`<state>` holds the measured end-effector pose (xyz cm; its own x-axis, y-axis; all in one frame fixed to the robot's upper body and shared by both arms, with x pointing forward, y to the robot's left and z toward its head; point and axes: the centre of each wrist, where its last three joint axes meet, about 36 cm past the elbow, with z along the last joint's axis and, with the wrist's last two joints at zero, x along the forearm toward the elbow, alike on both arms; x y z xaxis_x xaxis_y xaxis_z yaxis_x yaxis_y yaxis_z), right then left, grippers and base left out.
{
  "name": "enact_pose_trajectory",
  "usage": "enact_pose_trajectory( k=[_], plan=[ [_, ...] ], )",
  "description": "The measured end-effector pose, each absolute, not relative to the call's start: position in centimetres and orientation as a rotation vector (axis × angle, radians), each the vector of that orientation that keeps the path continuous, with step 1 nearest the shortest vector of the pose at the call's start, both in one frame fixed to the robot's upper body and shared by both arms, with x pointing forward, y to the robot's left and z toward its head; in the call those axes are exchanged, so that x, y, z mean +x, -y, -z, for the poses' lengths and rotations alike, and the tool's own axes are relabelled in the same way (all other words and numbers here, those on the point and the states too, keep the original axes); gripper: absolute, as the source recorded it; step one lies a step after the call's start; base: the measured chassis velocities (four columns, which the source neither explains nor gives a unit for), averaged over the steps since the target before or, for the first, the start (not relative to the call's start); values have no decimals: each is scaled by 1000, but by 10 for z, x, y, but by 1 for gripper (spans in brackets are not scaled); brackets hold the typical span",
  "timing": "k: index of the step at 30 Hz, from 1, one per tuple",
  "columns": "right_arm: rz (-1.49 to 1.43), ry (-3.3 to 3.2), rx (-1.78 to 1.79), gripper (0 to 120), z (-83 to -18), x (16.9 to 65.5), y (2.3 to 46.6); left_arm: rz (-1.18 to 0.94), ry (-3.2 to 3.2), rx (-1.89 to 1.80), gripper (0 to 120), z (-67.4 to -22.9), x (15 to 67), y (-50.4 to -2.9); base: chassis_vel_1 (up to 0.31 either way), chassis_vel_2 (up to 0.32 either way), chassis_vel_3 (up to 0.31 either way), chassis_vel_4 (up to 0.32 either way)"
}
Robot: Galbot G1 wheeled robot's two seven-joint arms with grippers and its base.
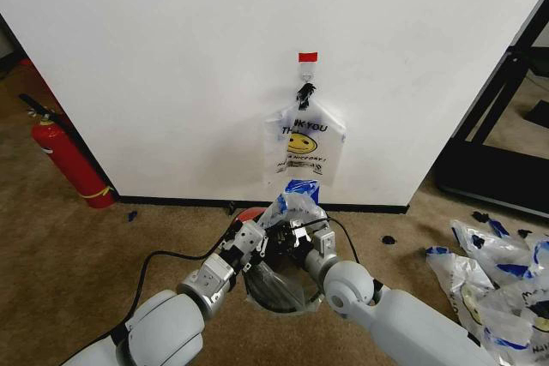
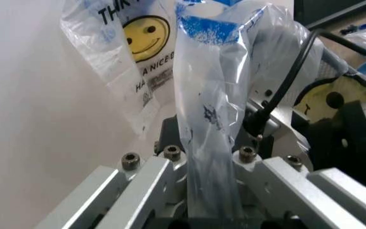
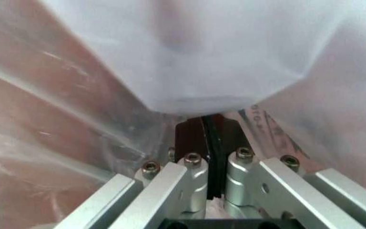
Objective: Pick up the garbage bag from the wall and place it over the trash bin.
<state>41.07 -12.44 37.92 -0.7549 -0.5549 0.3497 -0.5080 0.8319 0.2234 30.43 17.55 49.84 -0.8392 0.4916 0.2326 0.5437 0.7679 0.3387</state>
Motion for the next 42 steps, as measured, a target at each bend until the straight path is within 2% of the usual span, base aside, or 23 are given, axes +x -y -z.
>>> enact_pose_trajectory(
  k=[8, 14, 19, 20, 22, 24, 28, 30, 33, 38, 41, 42],
  plan=[
    [222, 2578, 972, 0, -368, 401, 135, 613, 2822, -821, 5, -494, 306, -178, 0, 0, 0, 0],
    [128, 2550, 1107, 0, -357, 397, 168, 621, 2815, -807, 5, -490, 310, -179, 0, 0, 0, 0],
    [164, 2542, 1404, 0, -351, 403, 204, 623, 2801, -787, 5, -483, 316, -182, 0, 0, 0, 0],
    [227, 2515, 1577, 0, -349, 408, 216, 625, 2796, -776, 5, -480, 319, -183, 0, 0, 0, 0],
    [260, 2499, 1637, 0, -350, 410, 219, 626, 2794, -772, 5, -479, 320, -184, 0, 0, 0, 0],
    [470, 2402, 1866, 0, -358, 419, 232, 637, 2779, -744, 5, -470, 328, -187, 0, 0, 0, 0],
    [714, 2346, 1980, 0, -375, 433, 250, 639, 2769, -719, 5, -465, 333, -191, 0, 0, 0, 0],
    [746, 2340, 1998, 0, -379, 437, 256, 637, 2767, -716, 5, -465, 333, -191, 0, 0, 0, 0],
    [765, 2311, 2083, 0, -390, 458, 293, 634, 2763, -706, 5, -463, 335, -193, 0, 0, 0, 0],
    [776, 2423, 2006, 6, -399, 465, 312, 632, 2763, -701, 5, -462, 335, -193, 0, 0, 0, 0],
    [830, 2684, 1637, 25, -393, 460, 310, 620, 2778, -712, 5, -470, 332, -192, 0, 0, 0, 0],
    [843, 2714, 1568, 26, -389, 457, 307, 619, 2781, -715, 5, -472, 331, -191, 0, 0, 0, 0]
  ],
)
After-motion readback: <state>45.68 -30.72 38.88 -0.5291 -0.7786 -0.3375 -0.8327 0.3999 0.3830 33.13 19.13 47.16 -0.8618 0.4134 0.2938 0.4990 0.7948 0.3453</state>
